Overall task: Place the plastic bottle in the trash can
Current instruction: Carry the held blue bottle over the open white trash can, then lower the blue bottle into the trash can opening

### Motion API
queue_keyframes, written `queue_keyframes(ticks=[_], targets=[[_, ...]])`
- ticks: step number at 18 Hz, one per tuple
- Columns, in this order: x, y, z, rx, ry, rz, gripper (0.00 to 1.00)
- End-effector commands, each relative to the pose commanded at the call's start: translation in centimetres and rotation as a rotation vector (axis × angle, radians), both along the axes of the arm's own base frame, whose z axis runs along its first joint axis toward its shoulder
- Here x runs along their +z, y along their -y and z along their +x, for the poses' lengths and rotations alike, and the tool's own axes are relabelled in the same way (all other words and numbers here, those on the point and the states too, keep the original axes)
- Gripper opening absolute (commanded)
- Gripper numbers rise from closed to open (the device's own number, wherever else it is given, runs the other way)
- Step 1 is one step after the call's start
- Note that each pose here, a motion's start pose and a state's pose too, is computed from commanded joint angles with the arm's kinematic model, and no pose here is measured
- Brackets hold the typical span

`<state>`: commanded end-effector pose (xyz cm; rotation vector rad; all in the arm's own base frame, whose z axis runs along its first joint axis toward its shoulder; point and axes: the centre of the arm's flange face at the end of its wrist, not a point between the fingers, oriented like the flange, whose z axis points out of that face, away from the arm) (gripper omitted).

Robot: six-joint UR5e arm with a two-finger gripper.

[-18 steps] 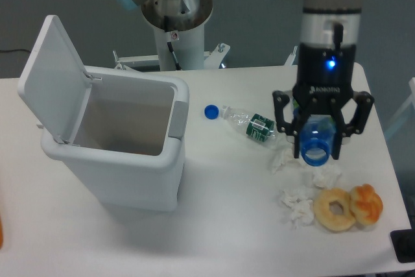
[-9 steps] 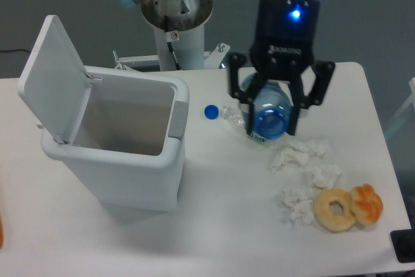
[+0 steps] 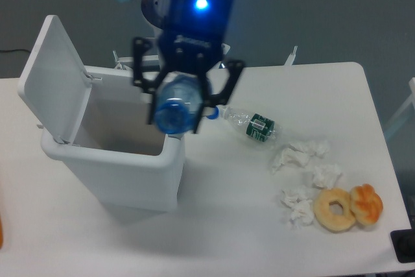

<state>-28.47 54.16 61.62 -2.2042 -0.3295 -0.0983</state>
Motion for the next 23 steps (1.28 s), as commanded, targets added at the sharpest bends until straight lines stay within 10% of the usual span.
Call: queue_keyframes(ticks=[23], targets=[[-7.3, -3.1, 2.7, -0.075, 0.052, -0.062, 0.15]])
